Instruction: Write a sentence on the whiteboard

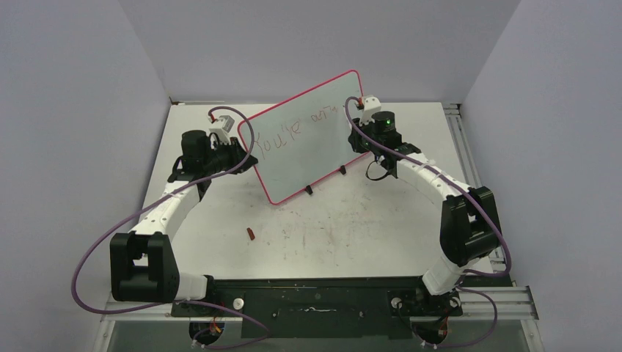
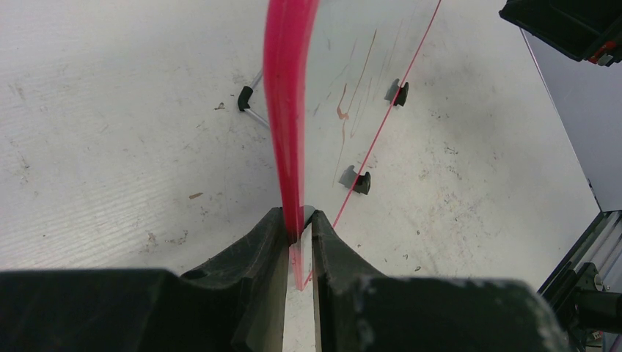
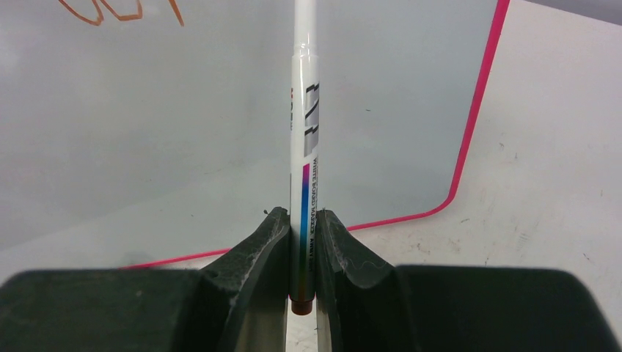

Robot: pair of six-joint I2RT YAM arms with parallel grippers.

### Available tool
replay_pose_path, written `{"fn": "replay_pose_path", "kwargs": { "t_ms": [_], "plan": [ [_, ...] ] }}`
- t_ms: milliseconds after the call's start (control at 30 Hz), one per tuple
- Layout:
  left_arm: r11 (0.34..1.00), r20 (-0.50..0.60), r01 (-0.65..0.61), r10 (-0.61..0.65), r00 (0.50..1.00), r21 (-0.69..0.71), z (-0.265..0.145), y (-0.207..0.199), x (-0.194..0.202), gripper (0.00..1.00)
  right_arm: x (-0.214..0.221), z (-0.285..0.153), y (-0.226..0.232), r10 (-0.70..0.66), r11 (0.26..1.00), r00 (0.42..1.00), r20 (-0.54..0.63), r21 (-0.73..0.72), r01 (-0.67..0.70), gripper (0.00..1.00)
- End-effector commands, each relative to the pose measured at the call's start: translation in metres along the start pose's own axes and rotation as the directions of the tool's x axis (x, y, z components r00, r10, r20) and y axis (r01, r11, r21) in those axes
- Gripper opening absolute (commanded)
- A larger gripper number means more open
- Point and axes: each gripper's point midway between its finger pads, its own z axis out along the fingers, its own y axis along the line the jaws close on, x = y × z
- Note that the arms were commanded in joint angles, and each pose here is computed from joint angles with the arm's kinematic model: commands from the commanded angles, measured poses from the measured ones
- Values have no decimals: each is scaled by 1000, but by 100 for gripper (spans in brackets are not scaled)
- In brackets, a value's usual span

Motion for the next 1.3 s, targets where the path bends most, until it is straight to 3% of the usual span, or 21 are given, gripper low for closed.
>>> {"fn": "replay_pose_path", "kwargs": {
  "t_ms": [0,933,1267],
  "plan": [
    [999,29,-34,35,999,-20,-6,-4,-16,0,-20,-4,0,-28,1000,999,24,-13,29,5],
    [999,27,-39,39,999,-24,-6,-4,-16,0,-21,18,5,-56,997,998,-24,-47,55,5],
    [999,26,-40,40,999,-24,-6,-4,-15,0,-21,21,-4,-42,999,999,-30,6,43,5]
  ]
}}
